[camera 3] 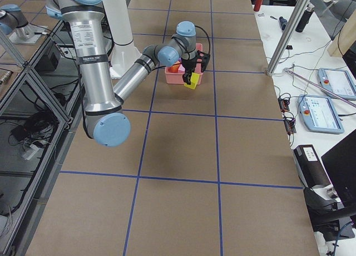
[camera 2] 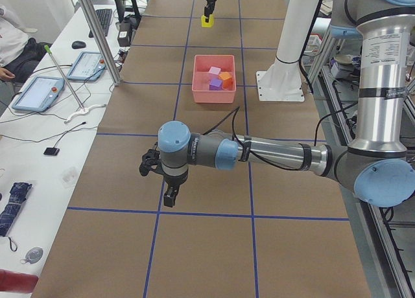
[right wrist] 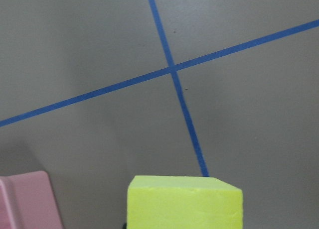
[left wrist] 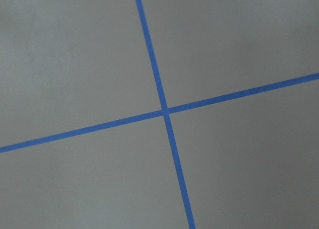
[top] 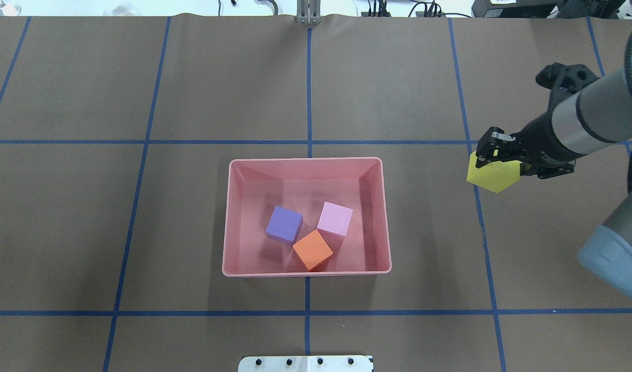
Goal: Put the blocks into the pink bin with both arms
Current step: 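Carry the yellow cube over the bin and release it with the right gripper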
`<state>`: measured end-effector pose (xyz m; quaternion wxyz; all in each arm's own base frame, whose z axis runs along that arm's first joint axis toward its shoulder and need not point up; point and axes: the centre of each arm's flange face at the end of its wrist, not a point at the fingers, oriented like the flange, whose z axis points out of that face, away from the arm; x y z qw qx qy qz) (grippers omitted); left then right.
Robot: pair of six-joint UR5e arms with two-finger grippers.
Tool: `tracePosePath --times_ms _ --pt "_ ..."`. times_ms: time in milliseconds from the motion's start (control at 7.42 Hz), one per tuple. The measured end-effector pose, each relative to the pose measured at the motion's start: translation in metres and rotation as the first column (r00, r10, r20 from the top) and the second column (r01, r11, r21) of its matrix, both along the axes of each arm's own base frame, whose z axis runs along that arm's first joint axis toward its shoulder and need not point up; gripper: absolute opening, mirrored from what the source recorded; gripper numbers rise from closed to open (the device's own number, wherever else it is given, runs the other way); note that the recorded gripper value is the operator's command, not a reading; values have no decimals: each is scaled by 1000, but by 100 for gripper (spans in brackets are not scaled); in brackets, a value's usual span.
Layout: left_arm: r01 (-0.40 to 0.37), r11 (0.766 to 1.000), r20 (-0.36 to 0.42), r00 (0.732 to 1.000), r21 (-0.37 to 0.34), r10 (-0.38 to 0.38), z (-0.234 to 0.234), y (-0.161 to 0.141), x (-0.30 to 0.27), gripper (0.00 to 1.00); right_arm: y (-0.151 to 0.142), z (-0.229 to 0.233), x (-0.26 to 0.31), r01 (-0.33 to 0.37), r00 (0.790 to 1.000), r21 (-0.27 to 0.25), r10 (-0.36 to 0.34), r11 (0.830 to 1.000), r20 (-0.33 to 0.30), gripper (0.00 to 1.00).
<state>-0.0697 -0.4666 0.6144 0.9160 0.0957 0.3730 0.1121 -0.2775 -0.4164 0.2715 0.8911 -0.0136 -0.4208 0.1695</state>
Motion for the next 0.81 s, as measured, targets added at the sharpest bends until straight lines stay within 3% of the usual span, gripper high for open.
tracePosePath --times_ms 135,404,808 --pt "-21 1000 -7 1000 8 22 8 9 -2 100 8 -36 -30 -1 1000 -7 1 1000 -9 22" --pt "-32 999 -10 999 5 32 14 16 -3 100 28 -91 -94 -14 1000 -7 14 1000 -12 99" --pt "-34 999 -12 999 1 34 17 16 -2 100 30 -124 -138 -60 998 -23 60 998 -18 100"
